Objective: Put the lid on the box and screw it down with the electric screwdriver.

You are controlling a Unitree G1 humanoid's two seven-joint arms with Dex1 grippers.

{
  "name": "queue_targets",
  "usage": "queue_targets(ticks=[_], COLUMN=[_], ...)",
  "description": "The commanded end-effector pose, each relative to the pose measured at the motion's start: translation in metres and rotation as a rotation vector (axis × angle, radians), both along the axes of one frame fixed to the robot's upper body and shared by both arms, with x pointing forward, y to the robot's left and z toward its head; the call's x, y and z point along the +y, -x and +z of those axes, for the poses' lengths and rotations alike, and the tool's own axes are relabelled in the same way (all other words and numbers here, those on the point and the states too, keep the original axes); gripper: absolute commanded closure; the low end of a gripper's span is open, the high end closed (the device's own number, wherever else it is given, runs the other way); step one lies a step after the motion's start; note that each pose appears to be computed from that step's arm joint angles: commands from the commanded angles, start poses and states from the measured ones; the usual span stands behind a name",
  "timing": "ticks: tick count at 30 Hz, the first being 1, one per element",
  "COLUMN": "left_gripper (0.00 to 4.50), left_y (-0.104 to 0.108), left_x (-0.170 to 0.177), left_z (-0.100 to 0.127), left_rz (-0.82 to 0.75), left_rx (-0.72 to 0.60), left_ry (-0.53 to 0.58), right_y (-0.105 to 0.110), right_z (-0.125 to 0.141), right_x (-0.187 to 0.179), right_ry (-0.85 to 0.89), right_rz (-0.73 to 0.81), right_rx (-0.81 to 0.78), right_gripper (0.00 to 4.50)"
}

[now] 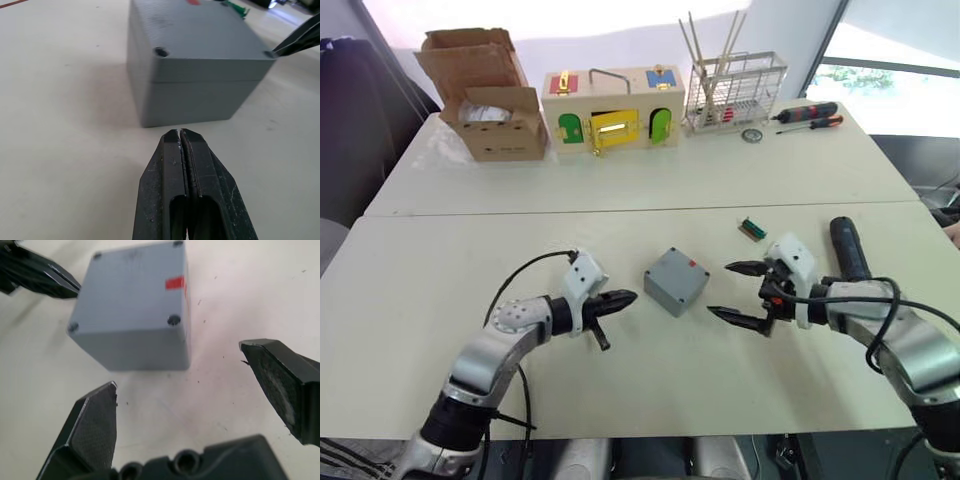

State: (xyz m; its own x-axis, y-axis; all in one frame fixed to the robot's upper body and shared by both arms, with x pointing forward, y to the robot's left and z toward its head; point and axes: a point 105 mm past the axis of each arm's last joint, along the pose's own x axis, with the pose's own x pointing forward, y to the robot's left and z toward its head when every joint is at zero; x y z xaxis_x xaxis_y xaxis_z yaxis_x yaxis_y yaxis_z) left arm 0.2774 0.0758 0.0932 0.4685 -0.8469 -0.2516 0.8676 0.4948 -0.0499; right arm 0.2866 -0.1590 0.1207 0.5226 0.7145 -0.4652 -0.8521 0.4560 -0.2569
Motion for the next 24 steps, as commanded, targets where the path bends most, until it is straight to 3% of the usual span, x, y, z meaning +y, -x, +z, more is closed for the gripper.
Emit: queue_targets(ticks=[1, 7, 9, 24], left_gripper=[4.50, 4.50, 4.50, 4.50], left_y=[0.002, -0.007, -0.012, -0.028], left_x=[-0.016, -0.025, -0.023, -0.024], left_z=[0.008, 0.007, 0.007, 0.012], left_rz=[-0.019, -0.003, 0.012, 0.036], left_rx=[-0.028, -0.042, -0.053, -0.094], left_ry=[0.036, 0.049, 0.048, 0.069], right_y=[-0.005, -0.004, 0.007, 0.018], right_z=[0.006, 0.004, 0.001, -0.002], right_x=[0.011, 0.025, 0.033, 0.041], right_ry=[0.014, 0.003, -0.016, -0.068], right_rz=[0.100, 0.176, 0.203, 0.130], right_rx=[-0.050, -0.030, 0.018, 0.041], right_gripper=[0.03, 0.03, 0.03, 0.03])
